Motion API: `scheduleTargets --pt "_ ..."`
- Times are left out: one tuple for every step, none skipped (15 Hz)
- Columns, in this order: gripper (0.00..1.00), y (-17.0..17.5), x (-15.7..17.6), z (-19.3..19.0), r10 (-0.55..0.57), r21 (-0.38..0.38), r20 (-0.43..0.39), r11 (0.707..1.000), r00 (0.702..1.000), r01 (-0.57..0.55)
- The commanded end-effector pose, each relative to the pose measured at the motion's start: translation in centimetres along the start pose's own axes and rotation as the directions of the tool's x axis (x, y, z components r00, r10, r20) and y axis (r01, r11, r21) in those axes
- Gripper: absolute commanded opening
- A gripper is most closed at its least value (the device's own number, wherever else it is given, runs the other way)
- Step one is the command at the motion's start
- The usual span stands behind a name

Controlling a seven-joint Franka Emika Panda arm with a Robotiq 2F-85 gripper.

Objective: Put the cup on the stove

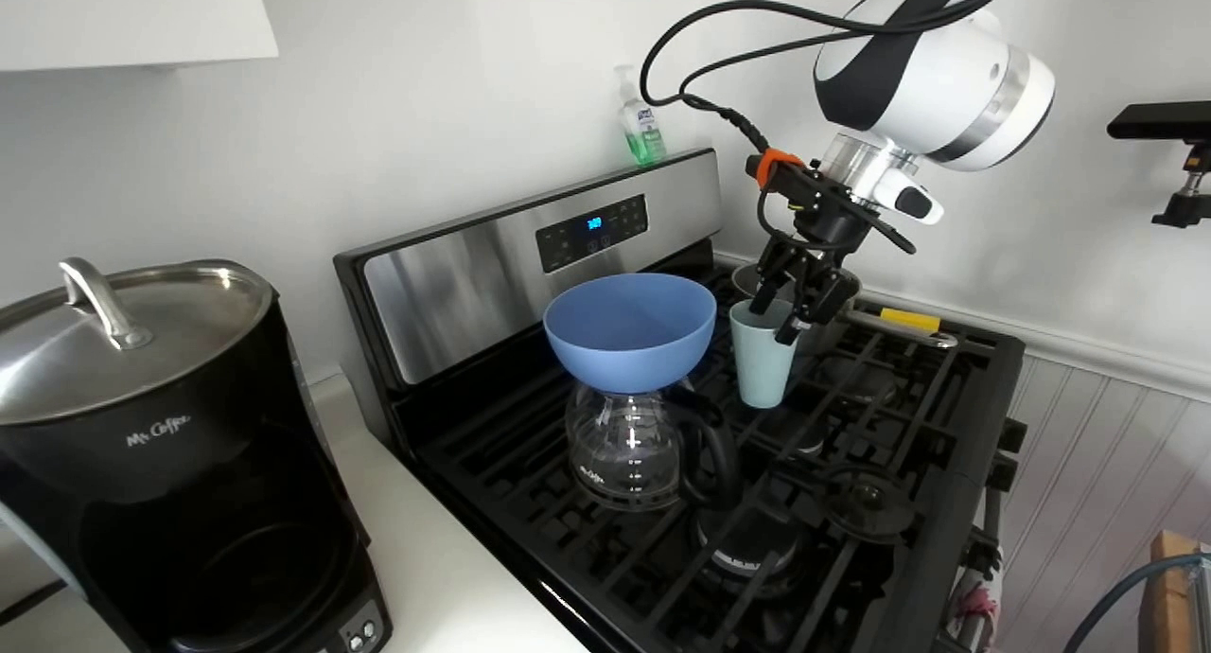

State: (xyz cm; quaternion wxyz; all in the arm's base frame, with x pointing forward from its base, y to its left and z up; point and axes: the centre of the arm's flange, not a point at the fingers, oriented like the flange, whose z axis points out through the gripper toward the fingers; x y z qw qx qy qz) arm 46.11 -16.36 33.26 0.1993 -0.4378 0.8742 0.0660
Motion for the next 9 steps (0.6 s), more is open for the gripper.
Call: scheduleTargets --pt "1.00 0.5 -0.6 -2.1 -0.023 0.027 0.027 0.999 0.999 0.022" --pt "1.00 0.8 -0.6 -2.9 -0.033 0.030 0.043 0.999 0.999 0.032" --pt "1.00 1.3 -0.7 -3.9 -0.056 0.032 0.073 0.998 0.996 0.054" --pt "1.00 1.7 -0.9 -4.8 -0.075 0.038 0.087 0.997 0.993 0.072" --pt "1.00 2.2 -0.9 -6.0 -0.099 0.051 0.111 0.994 0.989 0.093" --pt "1.00 2.7 -0.9 -7.3 -0.126 0.067 0.141 0.991 0.982 0.118" --pt "1.00 3.2 -1.0 -8.6 -0.162 0.094 0.183 0.985 0.970 0.147" --pt "1.00 3.9 -1.0 -10.1 -0.207 0.116 0.212 0.976 0.955 0.186" --pt "1.00 4.1 -1.2 -11.0 -0.254 0.131 0.234 0.965 0.938 0.229"
